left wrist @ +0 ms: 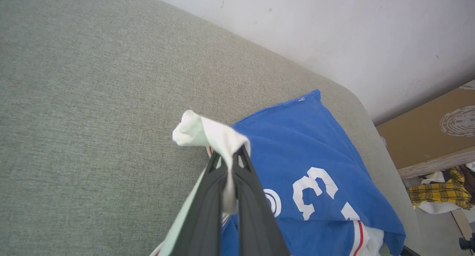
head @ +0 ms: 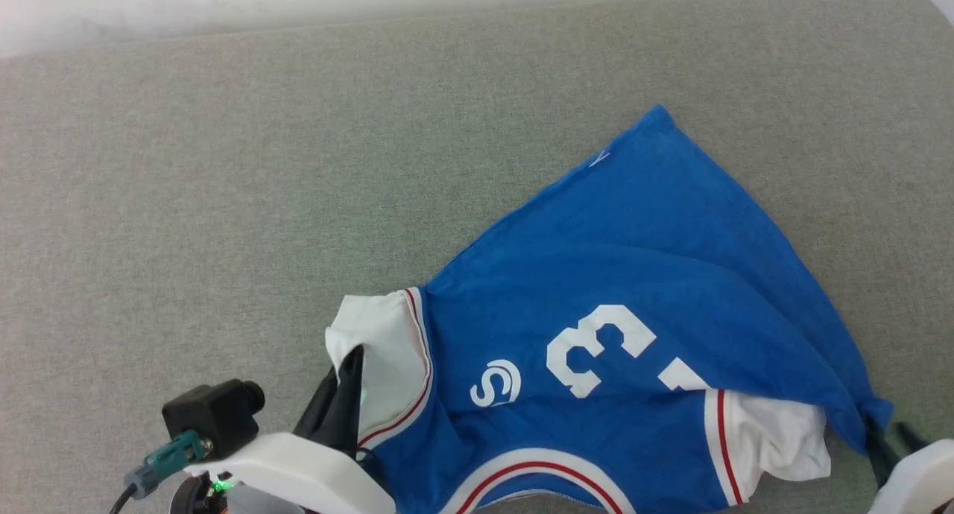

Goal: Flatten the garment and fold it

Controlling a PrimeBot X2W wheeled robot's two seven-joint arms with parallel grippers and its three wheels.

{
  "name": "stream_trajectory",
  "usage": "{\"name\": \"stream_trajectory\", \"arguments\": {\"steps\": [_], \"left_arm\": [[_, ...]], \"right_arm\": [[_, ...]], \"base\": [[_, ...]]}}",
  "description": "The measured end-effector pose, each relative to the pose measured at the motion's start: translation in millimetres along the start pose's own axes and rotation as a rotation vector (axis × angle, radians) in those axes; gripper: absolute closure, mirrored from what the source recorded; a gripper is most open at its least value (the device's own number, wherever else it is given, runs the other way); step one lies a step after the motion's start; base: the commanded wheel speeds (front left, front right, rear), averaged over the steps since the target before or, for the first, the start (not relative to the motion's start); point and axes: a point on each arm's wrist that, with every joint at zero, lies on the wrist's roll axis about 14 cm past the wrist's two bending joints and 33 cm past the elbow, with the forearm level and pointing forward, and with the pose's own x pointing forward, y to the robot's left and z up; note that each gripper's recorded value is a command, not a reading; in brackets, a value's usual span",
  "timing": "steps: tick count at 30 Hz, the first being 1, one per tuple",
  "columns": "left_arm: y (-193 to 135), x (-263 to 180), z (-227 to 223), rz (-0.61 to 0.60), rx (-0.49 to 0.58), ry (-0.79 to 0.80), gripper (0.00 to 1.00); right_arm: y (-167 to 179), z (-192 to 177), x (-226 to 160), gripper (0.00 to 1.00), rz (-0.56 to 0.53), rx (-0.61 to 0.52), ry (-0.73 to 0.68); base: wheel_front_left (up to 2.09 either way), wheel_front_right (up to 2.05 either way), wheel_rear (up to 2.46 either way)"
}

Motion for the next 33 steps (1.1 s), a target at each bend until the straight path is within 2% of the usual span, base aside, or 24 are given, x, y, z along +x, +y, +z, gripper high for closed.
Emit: {"name": "stream_trajectory", "arguments": {"steps": [4,8,13,18,20,24,26,33], "left_arm": [[1.9,-2.4,3.1,0.006,0.001,-0.011,1.0],[3.3,-4.9,7.2,0.013,-0.005,-0.031,1.0],[1.9,-3.1,6.8,0.014,-0.023,-0.039,1.0],[-1.0,6.4,8.4,0.005,-0.041,-0.057,1.0],[-1.7,10.7,5.5,0.003,-0.042,-0.052,1.0],[-3.3,20.1,2.3,0.002,-0.068,-0.053,1.0],[-0.6,23.9,1.4,0.016,-0.076,-0.058,1.0],[17.3,31.3,-10.7,0.08,-0.091,-0.041,1.0]], "right_arm": [[-3.7,23.3,-1.7,0.0,0.005,0.022,-0.082],[7.7,86.5,-21.1,0.0,0.072,0.002,-0.216],[37.7,174.2,-40.7,0.0,0.138,-0.173,-0.381],[94.6,231.6,-18.1,0.0,0.209,-0.371,-0.425],[118.7,246.6,0.0,0.0,0.244,-0.415,-0.416],[155.1,252.9,44.5,0.0,0.274,-0.509,-0.327],[168.0,246.1,69.7,0.0,0.286,-0.518,-0.256],[200.8,195.3,138.3,0.0,0.322,-0.587,-0.027]], "base": [[0.0,0.0,0.0],[0.0,0.0,0.0],[0.0,0.0,0.0],[0.0,0.0,0.0],[0.0,0.0,0.0],[0.0,0.0,0.0],[0.0,0.0,0.0],[0.0,0.0,0.0]]}}
